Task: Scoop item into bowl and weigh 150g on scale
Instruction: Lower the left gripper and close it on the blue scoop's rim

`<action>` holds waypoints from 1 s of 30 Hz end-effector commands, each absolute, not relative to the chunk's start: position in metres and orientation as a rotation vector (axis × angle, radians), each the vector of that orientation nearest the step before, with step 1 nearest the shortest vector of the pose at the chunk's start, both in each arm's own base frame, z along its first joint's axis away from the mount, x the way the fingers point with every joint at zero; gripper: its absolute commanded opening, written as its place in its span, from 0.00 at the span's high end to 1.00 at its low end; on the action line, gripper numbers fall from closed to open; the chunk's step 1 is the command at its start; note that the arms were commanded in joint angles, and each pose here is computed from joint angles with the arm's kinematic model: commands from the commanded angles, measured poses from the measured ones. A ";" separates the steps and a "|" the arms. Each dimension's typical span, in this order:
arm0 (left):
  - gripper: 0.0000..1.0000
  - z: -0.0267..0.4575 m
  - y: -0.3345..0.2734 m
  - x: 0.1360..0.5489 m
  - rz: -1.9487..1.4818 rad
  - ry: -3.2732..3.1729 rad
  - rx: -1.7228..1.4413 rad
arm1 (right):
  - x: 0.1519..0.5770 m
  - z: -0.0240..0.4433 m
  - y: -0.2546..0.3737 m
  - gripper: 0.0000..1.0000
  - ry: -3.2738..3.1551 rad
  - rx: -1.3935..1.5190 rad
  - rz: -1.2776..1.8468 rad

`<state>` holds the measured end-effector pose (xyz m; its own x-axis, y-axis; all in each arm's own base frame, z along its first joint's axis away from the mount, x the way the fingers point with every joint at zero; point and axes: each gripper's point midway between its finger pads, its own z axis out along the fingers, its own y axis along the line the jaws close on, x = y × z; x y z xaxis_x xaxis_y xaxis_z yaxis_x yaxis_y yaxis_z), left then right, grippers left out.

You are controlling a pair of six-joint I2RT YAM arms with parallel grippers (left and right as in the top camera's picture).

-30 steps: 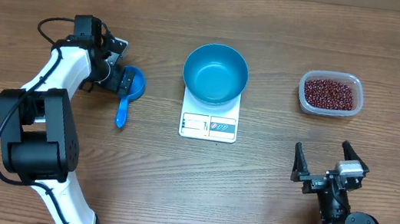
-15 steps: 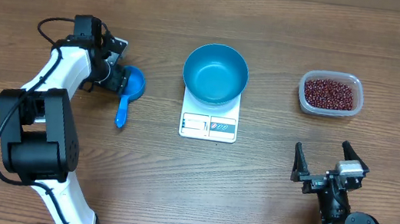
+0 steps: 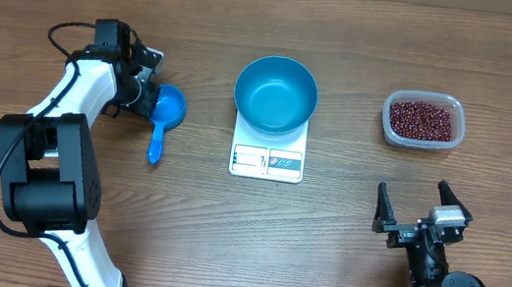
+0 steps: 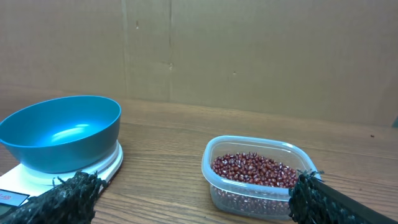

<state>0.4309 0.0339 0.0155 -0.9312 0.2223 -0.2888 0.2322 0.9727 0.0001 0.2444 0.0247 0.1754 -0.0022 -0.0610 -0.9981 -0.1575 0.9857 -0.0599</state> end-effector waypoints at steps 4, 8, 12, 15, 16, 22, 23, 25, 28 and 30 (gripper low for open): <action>0.72 0.009 0.034 0.428 -0.053 2.847 0.326 | 0.244 0.173 0.025 0.00 1.569 -0.185 0.065; 0.84 0.009 0.034 0.429 -0.051 2.843 0.326 | 0.244 0.173 0.025 0.00 1.569 -0.185 0.065; 0.94 0.010 0.034 0.431 -0.049 2.836 0.325 | 0.244 0.173 0.025 0.00 1.569 -0.185 0.065; 0.96 0.010 0.034 0.431 -0.048 2.836 0.325 | 0.244 0.173 0.025 0.00 1.569 -0.185 0.065; 0.96 0.010 0.034 0.431 -0.049 2.836 0.325 | 0.244 0.173 0.025 0.00 1.569 -0.185 0.065; 0.96 0.010 0.034 0.431 -0.049 2.835 0.326 | 0.244 0.173 0.025 0.00 1.569 -0.185 0.065; 0.96 0.010 0.034 0.431 -0.049 2.834 0.326 | 0.244 0.173 0.025 0.00 1.569 -0.185 0.065; 0.96 0.010 0.034 0.432 -0.049 2.833 0.326 | 0.244 0.173 0.025 0.00 1.569 -0.185 0.065; 0.96 0.015 0.034 0.436 -0.056 2.826 0.279 | 0.244 0.173 0.025 0.00 1.569 -0.185 0.065; 0.96 0.020 0.034 0.439 -0.061 2.825 0.235 | 0.244 0.173 0.025 0.00 1.569 -0.185 0.065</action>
<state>0.4334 0.0340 0.0169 -0.9324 0.2052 -0.2976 0.2157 0.9765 -0.0026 0.2444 0.0245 0.1754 -0.0022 -0.0610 -0.9981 -0.1567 0.9858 -0.0599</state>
